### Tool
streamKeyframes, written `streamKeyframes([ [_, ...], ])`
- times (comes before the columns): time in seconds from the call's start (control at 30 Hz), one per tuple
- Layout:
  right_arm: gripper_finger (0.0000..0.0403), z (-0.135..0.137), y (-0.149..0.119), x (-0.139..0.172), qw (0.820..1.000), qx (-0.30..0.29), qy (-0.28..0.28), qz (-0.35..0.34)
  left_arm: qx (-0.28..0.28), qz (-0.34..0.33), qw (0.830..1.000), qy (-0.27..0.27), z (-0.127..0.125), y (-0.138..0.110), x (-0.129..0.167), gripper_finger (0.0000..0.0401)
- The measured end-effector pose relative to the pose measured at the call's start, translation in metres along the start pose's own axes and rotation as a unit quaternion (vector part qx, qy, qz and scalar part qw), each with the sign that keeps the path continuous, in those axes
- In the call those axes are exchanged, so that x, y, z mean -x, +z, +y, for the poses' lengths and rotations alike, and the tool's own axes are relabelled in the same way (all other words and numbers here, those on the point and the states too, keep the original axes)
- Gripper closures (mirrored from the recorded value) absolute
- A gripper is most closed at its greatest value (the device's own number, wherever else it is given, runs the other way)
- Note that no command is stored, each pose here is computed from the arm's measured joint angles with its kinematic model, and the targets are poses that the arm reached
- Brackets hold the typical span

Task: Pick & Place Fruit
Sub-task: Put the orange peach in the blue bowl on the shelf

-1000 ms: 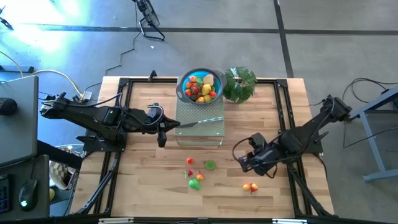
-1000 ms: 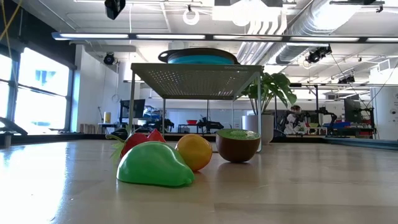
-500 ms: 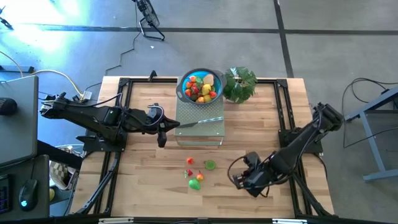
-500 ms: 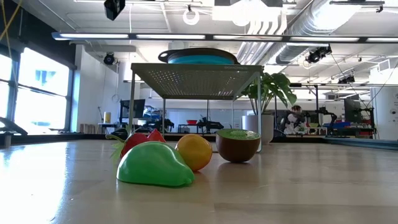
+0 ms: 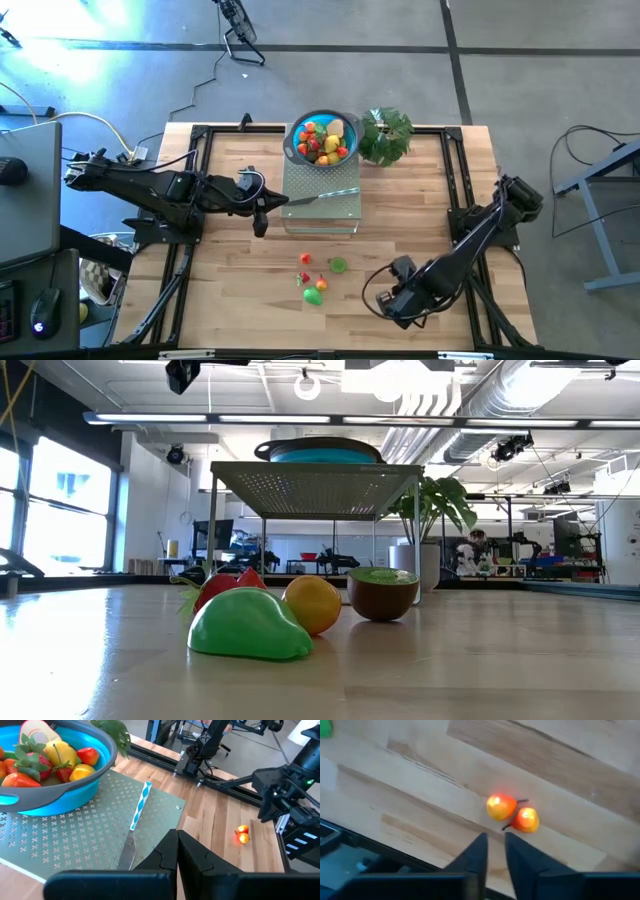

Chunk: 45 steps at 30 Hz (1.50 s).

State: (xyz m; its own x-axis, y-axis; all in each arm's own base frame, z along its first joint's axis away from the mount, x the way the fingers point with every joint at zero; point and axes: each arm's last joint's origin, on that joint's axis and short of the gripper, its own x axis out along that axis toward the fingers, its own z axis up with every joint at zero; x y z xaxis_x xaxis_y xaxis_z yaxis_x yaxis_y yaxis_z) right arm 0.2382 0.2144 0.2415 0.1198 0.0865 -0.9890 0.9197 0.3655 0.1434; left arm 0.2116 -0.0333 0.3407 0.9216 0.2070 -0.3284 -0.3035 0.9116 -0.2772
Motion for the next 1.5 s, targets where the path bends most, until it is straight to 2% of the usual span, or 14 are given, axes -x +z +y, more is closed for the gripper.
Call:
streamKeyframes([
  [0.27, 0.0203, 0.001, 0.0, -0.008, 0.995, 0.092, -0.011, -0.034, -0.004, 0.001, 1.0, 0.001, 0.0, 0.0, 0.0, 0.0401],
  [0.4, 0.0165, 0.004, -0.002, -0.015, 0.99, 0.134, -0.016, -0.032, -0.003, 0.002, 1.0, 0.001, 0.0, 0.0, 0.0, 0.0401],
  [0.57, 0.0163, 0.009, -0.005, -0.03, 0.984, 0.175, -0.026, -0.017, -0.002, 0.003, 1.0, 0.002, 0.0, -0.001, 0.0, 0.0401],
  [0.73, 0.0167, 0.012, -0.008, -0.049, 0.982, 0.181, -0.054, 0.004, 0.0, 0.003, 1.0, 0.002, 0.0, -0.001, 0.0, 0.0401],
  [1.03, 0.0166, 0.007, -0.007, -0.071, 0.979, 0.194, -0.066, 0.003, 0.0, 0.003, 1.0, 0.002, 0.0, -0.001, 0.0, 0.0401],
  [1.23, 0.0167, 0.004, -0.006, -0.084, 0.978, 0.204, -0.049, 0.017, 0.0, 0.003, 1.0, 0.002, 0.0, -0.001, 0.0, 0.0401],
  [1.5, 0.02, 0.0, -0.005, -0.089, 0.977, 0.205, -0.052, 0.013, 0.0, 0.003, 1.0, 0.002, 0.0, -0.001, 0.0, 0.0401],
])
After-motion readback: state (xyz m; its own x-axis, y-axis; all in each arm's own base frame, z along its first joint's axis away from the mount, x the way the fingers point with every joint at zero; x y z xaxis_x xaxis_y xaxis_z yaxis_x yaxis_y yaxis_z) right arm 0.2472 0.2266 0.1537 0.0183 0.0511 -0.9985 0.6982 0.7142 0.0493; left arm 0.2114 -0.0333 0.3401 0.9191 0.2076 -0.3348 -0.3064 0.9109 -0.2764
